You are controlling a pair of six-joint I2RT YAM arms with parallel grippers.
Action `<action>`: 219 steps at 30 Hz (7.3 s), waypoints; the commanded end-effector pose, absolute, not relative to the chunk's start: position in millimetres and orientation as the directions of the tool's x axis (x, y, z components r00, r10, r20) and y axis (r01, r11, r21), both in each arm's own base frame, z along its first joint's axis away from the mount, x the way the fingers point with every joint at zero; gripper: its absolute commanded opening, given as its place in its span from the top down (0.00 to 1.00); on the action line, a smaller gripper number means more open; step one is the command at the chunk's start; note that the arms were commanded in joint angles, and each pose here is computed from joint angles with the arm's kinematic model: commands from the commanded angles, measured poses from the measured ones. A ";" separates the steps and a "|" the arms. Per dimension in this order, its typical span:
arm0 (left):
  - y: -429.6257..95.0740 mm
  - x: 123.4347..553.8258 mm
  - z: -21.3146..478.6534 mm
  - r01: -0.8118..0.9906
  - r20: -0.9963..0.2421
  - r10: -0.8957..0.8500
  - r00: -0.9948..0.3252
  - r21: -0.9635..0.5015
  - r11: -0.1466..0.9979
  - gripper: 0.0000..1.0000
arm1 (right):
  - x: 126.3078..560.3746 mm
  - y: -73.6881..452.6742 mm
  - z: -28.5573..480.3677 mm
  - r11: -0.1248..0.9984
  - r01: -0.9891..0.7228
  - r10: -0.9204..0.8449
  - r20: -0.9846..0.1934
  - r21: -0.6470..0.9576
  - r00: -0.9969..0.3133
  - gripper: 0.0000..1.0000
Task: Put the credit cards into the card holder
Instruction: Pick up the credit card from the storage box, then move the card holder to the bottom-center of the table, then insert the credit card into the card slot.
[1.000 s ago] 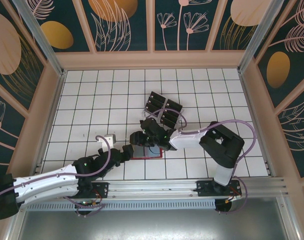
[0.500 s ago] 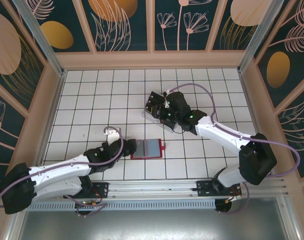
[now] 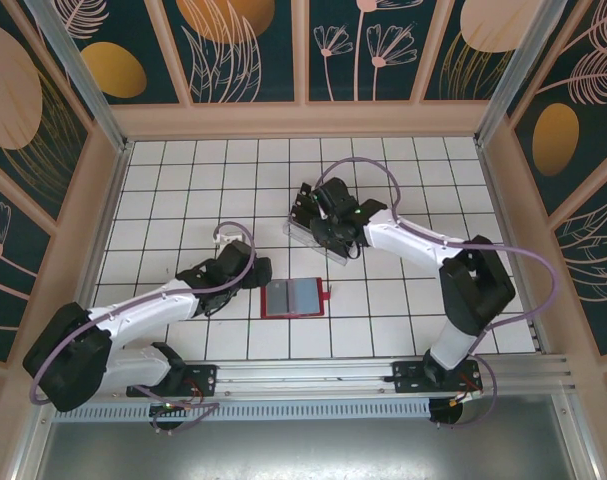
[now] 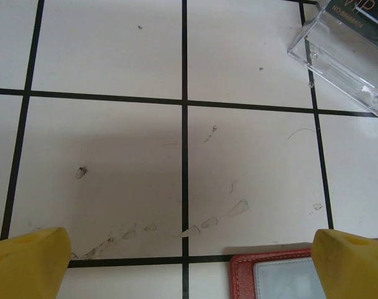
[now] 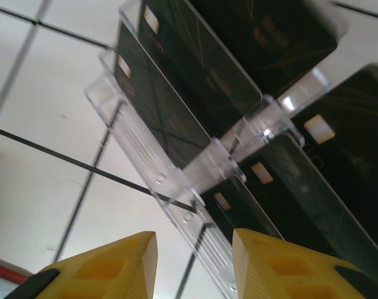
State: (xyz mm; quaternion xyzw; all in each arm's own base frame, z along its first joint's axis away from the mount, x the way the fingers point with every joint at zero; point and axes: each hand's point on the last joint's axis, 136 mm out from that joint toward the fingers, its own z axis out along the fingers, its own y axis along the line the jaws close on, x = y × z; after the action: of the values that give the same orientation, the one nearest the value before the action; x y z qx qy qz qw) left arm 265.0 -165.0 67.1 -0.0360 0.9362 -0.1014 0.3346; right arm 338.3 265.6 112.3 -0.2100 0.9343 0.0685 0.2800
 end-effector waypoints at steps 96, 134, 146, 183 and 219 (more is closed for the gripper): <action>-173.3 280.0 73.0 0.067 -0.622 -0.078 -0.779 -0.206 0.976 0.01 | 327.4 289.7 158.1 0.801 -0.555 -0.574 -0.554 -0.226 -0.603 1.00; -155.3 231.5 50.4 0.055 -0.581 -0.095 -0.809 -0.235 0.970 0.01 | 200.7 305.2 72.7 0.728 -0.281 0.138 -0.535 0.626 -0.834 1.00; -170.1 220.6 47.6 0.133 -0.600 0.008 -0.800 -0.164 0.978 0.02 | 198.6 286.2 50.5 0.762 -0.224 0.157 -0.509 0.607 -0.846 1.00; -148.4 199.8 1.5 0.054 -0.493 0.049 -0.869 0.004 0.999 0.02 | 204.1 304.9 103.4 0.538 -0.305 0.321 -0.525 0.786 -0.788 1.00; -152.3 187.3 3.8 0.036 -0.475 -0.021 -0.880 -0.111 0.993 0.02 | 201.6 324.2 66.2 0.488 -0.245 0.336 -0.439 0.838 -0.833 1.00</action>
State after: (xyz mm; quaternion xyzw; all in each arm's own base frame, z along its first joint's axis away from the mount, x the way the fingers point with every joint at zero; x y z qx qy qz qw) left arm 200.0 -162.0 15.4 0.0045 0.9603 -0.0706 0.2699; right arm 200.8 314.6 55.3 0.0299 0.8276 0.4830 0.2844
